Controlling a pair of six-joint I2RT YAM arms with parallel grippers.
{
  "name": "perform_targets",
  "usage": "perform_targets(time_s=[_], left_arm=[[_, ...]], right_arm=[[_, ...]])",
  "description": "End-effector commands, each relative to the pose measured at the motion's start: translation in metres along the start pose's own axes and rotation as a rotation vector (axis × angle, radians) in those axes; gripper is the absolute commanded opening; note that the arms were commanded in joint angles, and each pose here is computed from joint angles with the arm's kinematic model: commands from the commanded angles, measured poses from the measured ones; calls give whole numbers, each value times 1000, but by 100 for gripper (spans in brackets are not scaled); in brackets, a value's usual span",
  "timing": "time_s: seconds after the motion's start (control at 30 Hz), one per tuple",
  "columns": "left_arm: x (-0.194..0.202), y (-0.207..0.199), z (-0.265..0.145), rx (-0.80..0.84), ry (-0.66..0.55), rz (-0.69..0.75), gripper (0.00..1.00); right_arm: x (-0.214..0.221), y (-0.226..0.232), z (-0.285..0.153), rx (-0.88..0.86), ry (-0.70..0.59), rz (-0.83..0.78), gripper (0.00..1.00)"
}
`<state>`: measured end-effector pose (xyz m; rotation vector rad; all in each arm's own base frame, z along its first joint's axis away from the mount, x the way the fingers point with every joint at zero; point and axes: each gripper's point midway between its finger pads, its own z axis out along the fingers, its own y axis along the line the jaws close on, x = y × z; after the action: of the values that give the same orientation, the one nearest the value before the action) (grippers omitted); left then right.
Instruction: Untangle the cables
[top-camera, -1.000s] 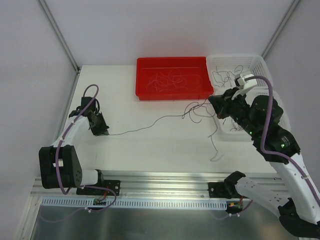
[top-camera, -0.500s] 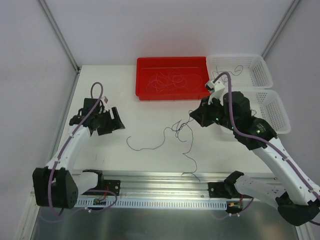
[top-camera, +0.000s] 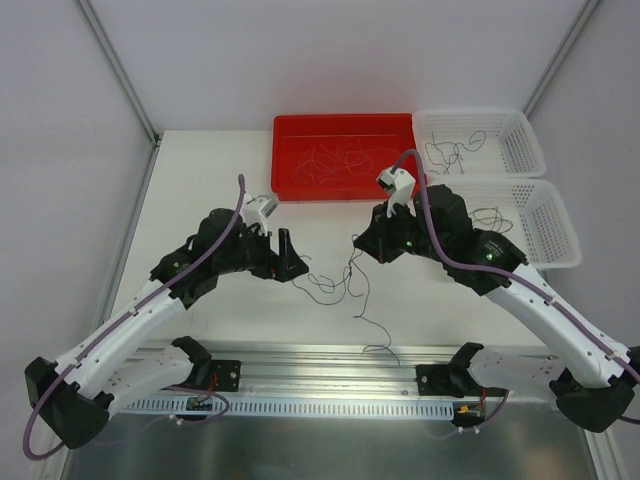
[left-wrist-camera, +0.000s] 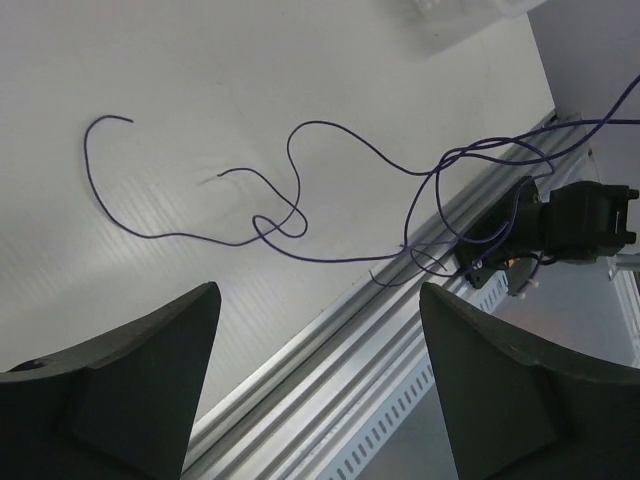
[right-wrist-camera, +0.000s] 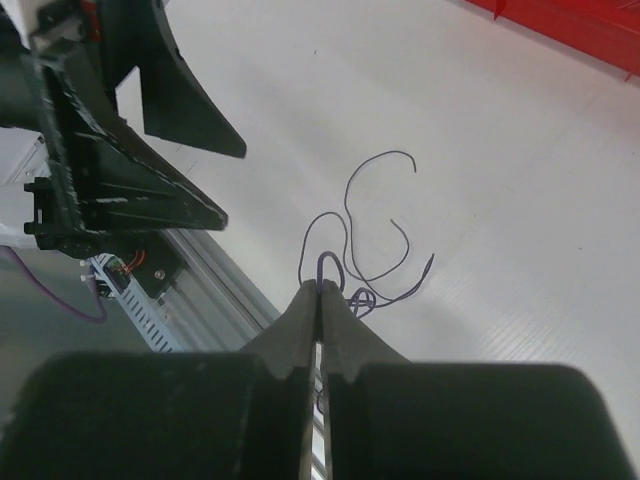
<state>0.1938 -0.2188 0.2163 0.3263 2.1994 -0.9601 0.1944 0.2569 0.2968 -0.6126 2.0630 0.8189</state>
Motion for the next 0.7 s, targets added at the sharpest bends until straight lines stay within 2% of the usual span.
perform_targets(time_s=[0.0,0.1,0.33,0.57,0.67], left_arm=[[-15,-21,12,13,-35,-75,81],[-10,-41,22,56,-28,-24,79],[17,-68,45,150,46,302,76],[41,-63,77,129,130,413,70],[47,-55,88,94,156,422,64]], right_arm=[[-31,14,-5,-28,-100,13,1],[-32,16,-4,-31,-106,14,1],[-28,24,-3,-64,-97,14,1],[-31,30,-10,-85,-114,18,1],[-31,30,-13,-84,-118,17,1]])
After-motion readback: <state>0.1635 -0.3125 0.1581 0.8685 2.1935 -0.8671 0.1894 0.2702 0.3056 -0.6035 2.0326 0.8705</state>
